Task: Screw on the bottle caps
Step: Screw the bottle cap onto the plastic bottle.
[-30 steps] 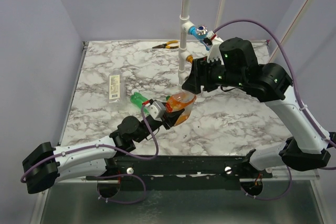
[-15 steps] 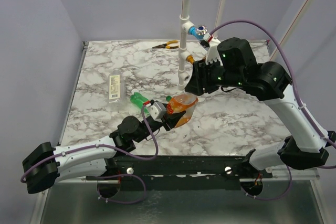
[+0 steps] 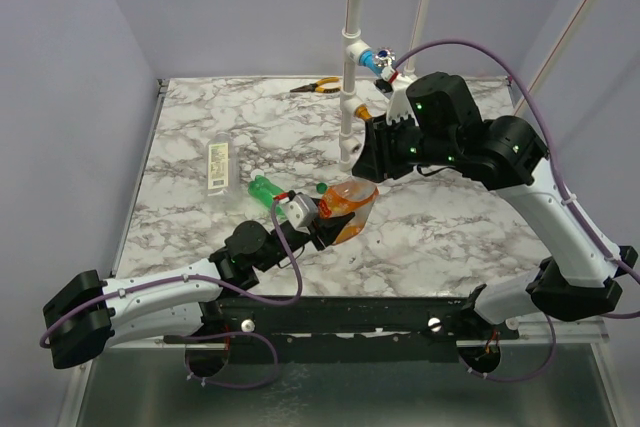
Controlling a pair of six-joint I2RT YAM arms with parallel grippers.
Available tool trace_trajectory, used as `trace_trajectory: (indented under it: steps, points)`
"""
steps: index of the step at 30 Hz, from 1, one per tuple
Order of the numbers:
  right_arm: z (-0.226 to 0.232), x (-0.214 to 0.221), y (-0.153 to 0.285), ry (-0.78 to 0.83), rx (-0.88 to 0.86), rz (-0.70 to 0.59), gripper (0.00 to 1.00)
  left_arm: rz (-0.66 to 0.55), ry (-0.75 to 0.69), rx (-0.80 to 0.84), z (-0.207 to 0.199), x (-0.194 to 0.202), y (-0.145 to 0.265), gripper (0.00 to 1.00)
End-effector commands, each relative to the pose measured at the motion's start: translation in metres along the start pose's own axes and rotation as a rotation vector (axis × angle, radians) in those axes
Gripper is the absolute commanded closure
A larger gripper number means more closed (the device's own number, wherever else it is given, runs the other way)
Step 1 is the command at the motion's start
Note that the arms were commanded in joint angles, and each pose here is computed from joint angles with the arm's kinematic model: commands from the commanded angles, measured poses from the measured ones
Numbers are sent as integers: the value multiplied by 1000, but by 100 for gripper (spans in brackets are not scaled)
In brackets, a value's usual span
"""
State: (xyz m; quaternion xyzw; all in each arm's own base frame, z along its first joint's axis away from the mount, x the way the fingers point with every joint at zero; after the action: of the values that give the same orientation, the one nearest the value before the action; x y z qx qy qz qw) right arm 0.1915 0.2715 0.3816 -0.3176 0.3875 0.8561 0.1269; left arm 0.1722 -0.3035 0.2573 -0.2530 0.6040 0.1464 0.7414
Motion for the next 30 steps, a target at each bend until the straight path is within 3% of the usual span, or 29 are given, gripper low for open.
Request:
trace_trajectory:
  steps: [1, 14, 19, 30]
  points:
    - [2, 4, 3, 15, -4, 24, 59, -15, 10, 27, -5, -6, -2, 100]
    - [-8, 8, -6, -39, 65, 39, 74, -11, -16, -20, 4, -10, -10, 100]
    - [-20, 14, -18, -135, 163, 59, 79, -10, -41, -65, 12, -14, -16, 100]
    - [-23, 25, -47, -372, 230, 78, 79, -36, -111, -163, 31, -26, -22, 100]
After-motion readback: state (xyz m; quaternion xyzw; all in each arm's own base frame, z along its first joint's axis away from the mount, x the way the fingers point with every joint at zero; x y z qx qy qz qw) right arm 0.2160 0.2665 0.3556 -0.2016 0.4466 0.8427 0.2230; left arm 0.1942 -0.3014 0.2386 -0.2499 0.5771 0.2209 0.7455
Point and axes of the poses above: each gripper's point midway between its finger pads, its own y axis back along the fingers, its own z axis along the line the jaws close on, x = y × z, the point moved 1 cm from there along y, back along the fingers, and after that the axes turned 12 degrees about -y, right-handed, at the moved point
